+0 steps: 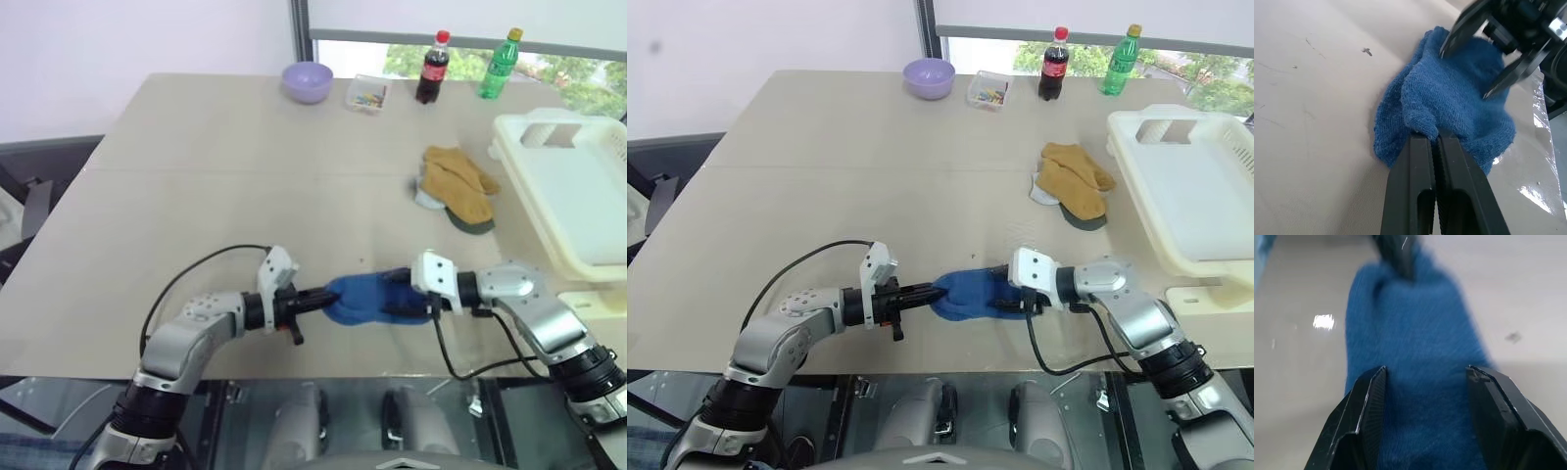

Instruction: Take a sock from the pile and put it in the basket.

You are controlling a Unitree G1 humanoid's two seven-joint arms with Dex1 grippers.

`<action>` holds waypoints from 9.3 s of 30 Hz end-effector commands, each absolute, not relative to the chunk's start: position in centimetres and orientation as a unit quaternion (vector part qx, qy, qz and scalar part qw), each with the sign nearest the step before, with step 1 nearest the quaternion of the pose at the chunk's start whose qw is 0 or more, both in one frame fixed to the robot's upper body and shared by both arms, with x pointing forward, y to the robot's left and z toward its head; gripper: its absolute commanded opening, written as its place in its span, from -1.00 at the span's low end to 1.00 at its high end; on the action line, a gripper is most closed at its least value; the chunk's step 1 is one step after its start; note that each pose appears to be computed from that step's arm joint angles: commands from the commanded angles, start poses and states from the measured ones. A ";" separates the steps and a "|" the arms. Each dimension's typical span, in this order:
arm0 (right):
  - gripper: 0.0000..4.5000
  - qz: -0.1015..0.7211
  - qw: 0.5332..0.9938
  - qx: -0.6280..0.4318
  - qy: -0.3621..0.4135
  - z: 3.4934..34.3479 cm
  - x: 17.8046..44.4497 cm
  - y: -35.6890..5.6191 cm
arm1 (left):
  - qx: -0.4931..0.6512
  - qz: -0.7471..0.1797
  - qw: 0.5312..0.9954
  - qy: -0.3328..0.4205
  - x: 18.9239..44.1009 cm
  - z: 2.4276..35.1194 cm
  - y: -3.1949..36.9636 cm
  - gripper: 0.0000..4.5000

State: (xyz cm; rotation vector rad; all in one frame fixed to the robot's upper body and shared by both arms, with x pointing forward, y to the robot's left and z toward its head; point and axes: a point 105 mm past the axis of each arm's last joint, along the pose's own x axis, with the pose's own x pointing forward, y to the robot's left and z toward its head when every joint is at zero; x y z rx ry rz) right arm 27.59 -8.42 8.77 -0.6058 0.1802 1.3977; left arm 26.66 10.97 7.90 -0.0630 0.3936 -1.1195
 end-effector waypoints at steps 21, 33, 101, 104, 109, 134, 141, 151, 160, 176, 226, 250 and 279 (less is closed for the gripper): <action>0.18 0.614 0.711 -0.314 0.136 6.5 28.6 -8.9 | -0.329 -0.462 0.768 0.297 25.4 8.2 13.7 0.79; 0.18 0.610 0.717 -0.311 0.130 6.3 28.8 -8.2 | -0.341 -0.474 0.733 0.349 25.5 7.3 9.8 0.79; 0.18 0.618 0.720 -0.291 0.123 5.6 27.8 -6.1 | -0.139 -0.407 0.785 0.445 19.7 9.3 10.6 0.79; 0.18 0.619 0.719 -0.292 0.122 5.6 27.8 -6.1 | -0.144 -0.369 0.801 0.450 20.7 8.3 11.1 0.79; 0.18 0.618 0.719 -0.293 0.122 5.6 28.0 -6.1 | -0.176 -0.294 0.834 0.433 23.2 7.3 12.3 0.79; 0.18 0.615 0.722 -0.293 0.122 5.7 28.1 -5.8 | -0.229 -0.284 0.831 0.420 25.7 6.8 10.9 0.79; 0.18 0.608 0.728 -0.293 0.124 5.7 28.3 -6.0 | -0.338 -0.377 0.775 0.378 25.5 11.0 8.6 0.79; 0.18 0.600 0.733 -0.294 0.126 5.6 28.4 -6.1 | -0.372 -0.416 0.750 0.355 25.9 12.7 7.4 0.79; 0.18 0.590 0.740 -0.295 0.130 5.7 28.4 -6.6 | -0.392 -0.467 0.718 0.335 25.7 14.2 5.1 0.79; 0.18 0.589 0.761 -0.247 0.119 7.9 27.9 -6.6 | -0.425 -0.483 0.694 0.322 25.7 12.1 5.1 0.79; 0.18 0.489 0.850 -0.129 0.149 14.0 25.5 -14.9 | -0.506 -0.620 0.556 0.224 26.0 13.0 2.4 0.79; 0.99 0.426 0.877 -0.083 0.204 11.6 26.0 -11.4 | -0.512 -0.624 0.544 0.228 27.2 12.2 1.4 0.82; -0.98 0.382 0.858 0.068 0.335 8.8 25.6 -12.9 | -0.130 -0.641 0.754 0.064 26.3 11.4 6.0 0.82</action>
